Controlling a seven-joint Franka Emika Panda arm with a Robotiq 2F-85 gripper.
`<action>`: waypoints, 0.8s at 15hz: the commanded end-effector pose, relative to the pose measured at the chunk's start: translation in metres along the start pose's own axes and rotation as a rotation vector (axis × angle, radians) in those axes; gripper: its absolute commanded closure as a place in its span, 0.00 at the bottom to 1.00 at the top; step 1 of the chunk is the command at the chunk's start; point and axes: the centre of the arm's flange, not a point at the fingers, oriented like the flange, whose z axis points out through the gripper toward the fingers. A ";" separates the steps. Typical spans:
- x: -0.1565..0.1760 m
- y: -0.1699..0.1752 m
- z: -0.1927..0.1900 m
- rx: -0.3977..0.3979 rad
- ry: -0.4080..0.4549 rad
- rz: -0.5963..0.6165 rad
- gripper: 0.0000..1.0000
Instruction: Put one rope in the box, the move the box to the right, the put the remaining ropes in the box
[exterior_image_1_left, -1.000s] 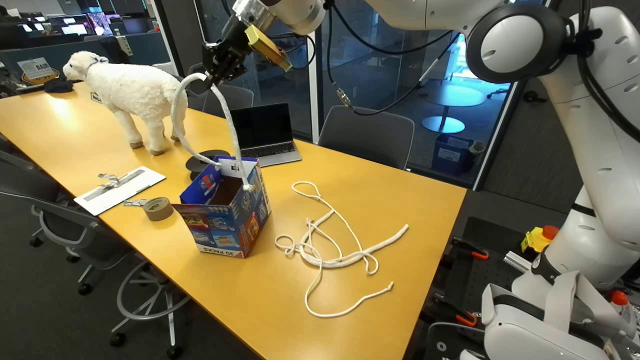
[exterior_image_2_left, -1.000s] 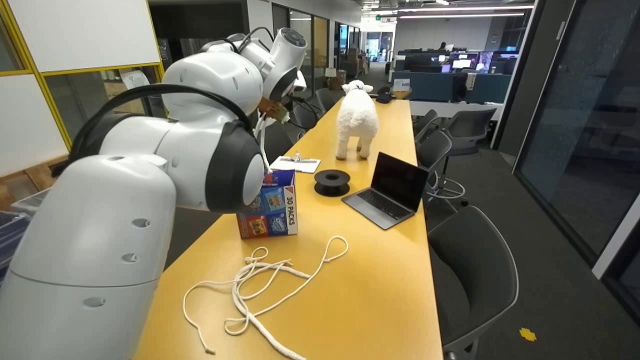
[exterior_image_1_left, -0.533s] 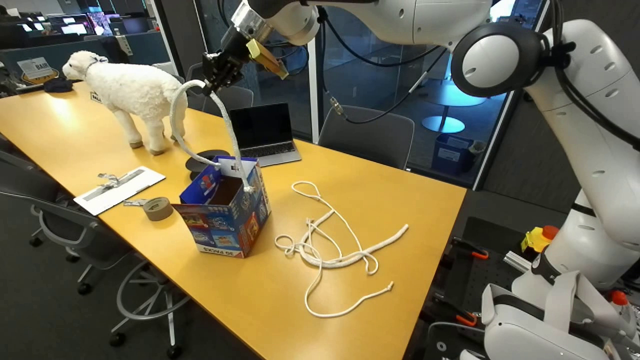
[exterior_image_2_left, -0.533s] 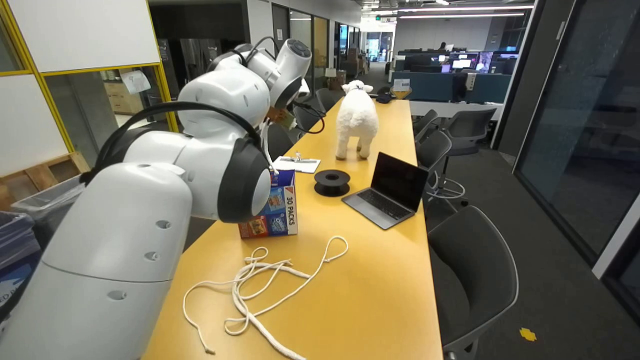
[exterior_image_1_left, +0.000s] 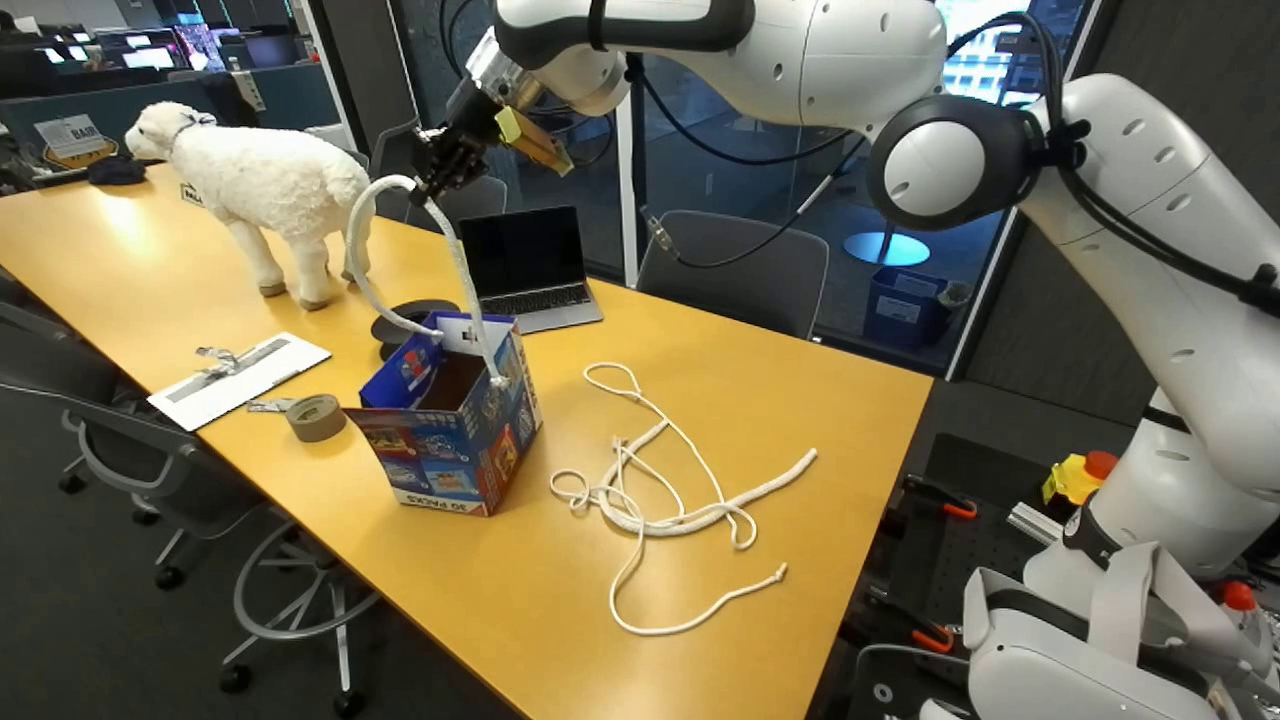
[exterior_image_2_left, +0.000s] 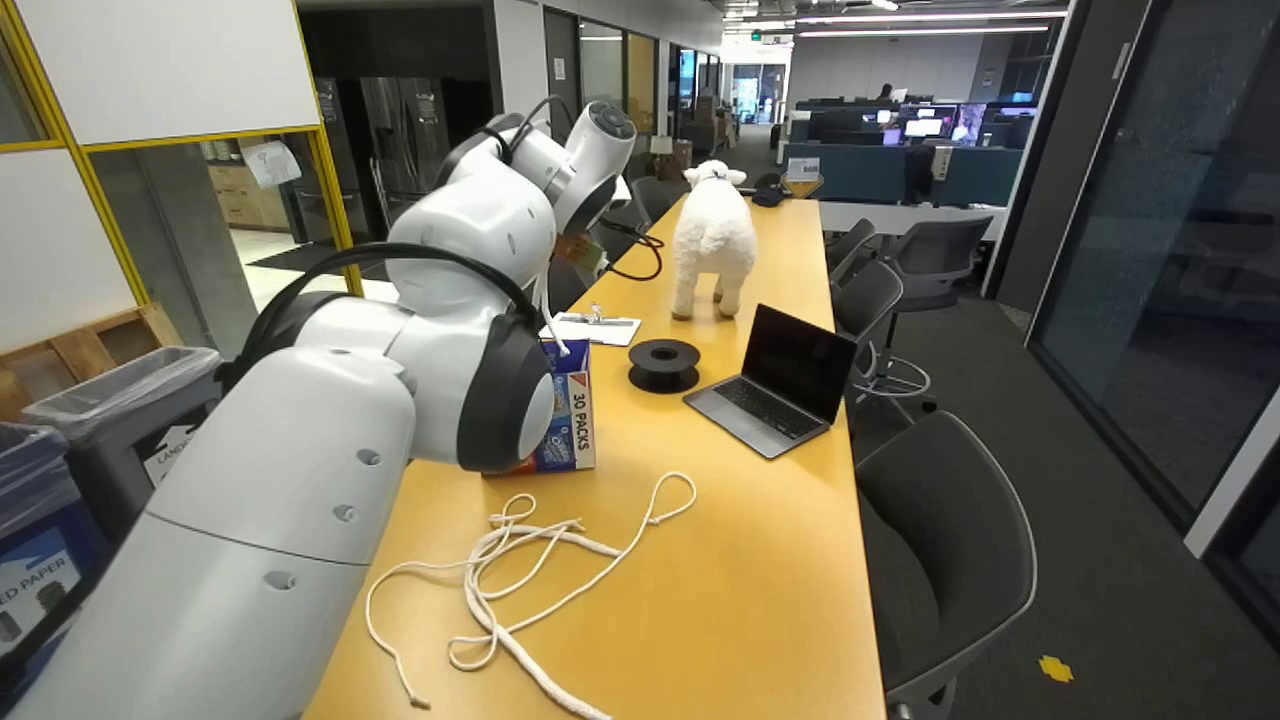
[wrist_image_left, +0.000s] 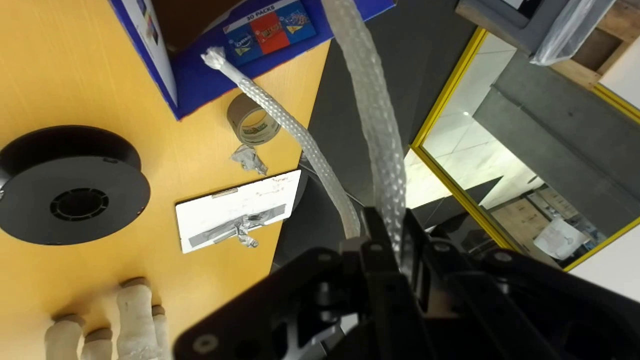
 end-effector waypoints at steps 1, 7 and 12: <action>0.054 -0.004 0.003 -0.031 -0.002 -0.024 0.90; 0.063 -0.001 -0.005 -0.011 0.029 -0.033 0.91; 0.064 -0.003 -0.021 -0.045 0.127 -0.035 0.91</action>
